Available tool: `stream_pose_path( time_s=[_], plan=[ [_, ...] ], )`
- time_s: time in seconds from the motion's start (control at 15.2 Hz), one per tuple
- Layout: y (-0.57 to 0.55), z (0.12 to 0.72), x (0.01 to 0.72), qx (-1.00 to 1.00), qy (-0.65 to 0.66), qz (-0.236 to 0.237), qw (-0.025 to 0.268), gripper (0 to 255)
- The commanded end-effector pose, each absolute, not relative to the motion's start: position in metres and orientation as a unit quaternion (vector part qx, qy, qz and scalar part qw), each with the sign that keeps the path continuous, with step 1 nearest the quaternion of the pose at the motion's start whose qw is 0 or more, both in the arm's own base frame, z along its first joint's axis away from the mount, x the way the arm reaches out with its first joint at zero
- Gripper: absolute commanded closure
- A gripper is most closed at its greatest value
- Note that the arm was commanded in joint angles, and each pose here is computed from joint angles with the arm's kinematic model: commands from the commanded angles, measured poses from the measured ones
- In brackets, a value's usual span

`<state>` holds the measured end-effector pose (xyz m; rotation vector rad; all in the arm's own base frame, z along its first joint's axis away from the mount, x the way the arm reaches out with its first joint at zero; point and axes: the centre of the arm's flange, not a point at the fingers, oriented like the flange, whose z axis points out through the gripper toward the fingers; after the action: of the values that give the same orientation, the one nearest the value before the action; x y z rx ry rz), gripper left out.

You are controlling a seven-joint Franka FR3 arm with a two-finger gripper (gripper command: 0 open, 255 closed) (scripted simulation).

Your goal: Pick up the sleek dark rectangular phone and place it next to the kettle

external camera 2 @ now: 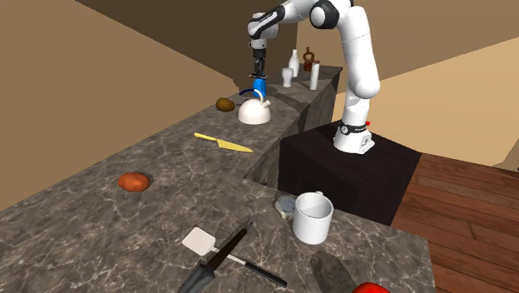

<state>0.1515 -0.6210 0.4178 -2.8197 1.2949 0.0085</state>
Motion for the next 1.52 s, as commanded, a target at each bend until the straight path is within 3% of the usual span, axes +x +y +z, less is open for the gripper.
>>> stream_pose_path(
  time_s=[0.0,1.45],
  plan=[
    [-0.621,0.408,0.152,-0.909,0.417,0.003,0.019,255],
    [-0.621,0.292,0.152,-0.909,0.417,0.003,0.019,255]
  ],
)
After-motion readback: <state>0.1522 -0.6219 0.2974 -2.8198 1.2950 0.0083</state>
